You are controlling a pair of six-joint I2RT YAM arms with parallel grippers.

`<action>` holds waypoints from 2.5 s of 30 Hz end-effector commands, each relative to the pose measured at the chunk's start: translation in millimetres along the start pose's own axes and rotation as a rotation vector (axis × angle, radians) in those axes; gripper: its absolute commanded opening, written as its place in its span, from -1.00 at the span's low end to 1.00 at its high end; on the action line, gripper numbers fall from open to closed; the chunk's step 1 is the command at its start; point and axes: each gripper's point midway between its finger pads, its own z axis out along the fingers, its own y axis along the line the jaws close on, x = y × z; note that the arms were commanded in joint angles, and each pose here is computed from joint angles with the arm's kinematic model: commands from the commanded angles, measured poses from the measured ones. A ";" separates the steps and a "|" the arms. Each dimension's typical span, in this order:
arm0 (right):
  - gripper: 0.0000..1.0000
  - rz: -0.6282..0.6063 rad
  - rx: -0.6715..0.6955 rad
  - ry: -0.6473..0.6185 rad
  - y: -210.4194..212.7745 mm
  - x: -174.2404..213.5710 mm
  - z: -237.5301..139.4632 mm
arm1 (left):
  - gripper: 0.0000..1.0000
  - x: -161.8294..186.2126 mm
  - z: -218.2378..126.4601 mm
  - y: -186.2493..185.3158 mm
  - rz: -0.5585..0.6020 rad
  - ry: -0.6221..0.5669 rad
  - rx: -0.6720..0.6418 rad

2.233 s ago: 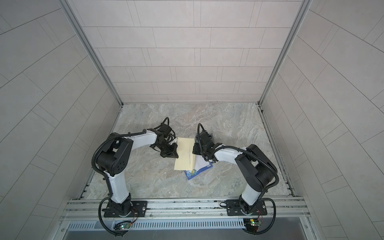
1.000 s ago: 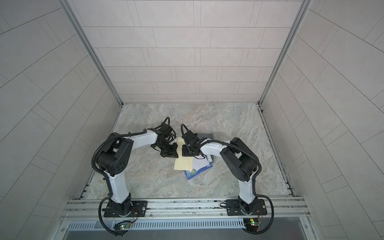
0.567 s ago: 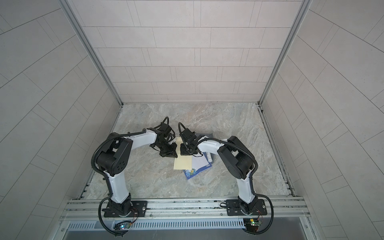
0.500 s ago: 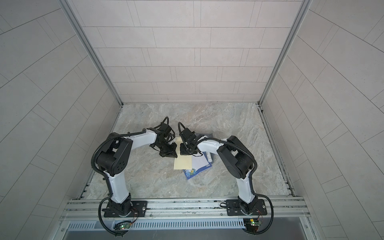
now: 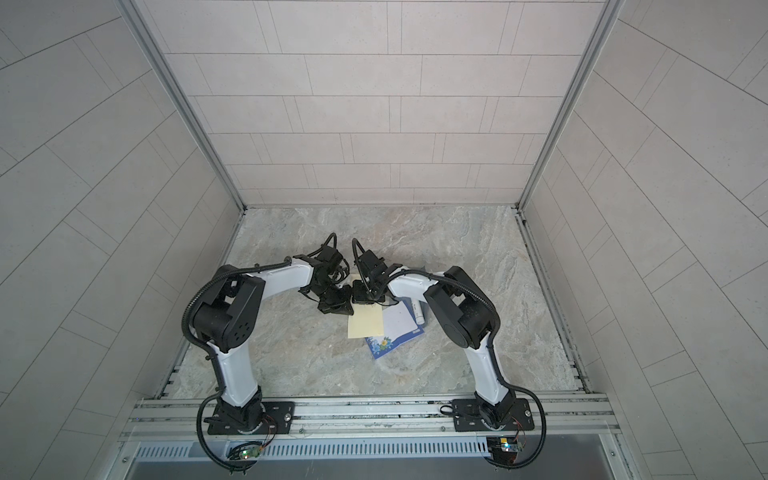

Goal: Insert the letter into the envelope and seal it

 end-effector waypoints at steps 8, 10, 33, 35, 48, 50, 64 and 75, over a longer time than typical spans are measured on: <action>-1.00 -0.062 -0.017 -0.160 -0.6 1.6 -52.8 | -1.00 5.6 7.8 10.1 0.006 0.026 -0.061; -1.00 -0.058 0.010 -0.135 -7.9 7.0 -51.0 | -1.00 6.0 8.4 10.5 0.005 0.028 -0.060; -1.00 -0.011 0.128 0.072 -50.3 47.6 -2.3 | -1.00 6.7 10.5 6.7 0.016 0.037 -0.045; -1.00 0.006 0.132 0.057 -52.7 41.6 -1.7 | -1.00 6.6 10.1 6.1 0.017 0.036 -0.043; -1.00 0.033 0.082 0.019 -47.1 16.4 -2.7 | -1.00 8.1 9.6 5.0 0.026 0.040 -0.039; -1.00 0.024 0.033 -0.006 -36.7 8.6 -8.0 | -1.00 7.9 9.6 5.2 0.025 0.039 -0.040; -1.00 0.065 -0.050 -0.429 -24.3 -49.9 -136.3 | -1.00 -13.1 -31.8 -25.6 0.113 -0.019 0.007; -1.00 0.124 0.075 -0.396 -81.4 0.1 -144.9 | -1.00 -81.3 -65.0 -35.5 0.134 -0.103 0.062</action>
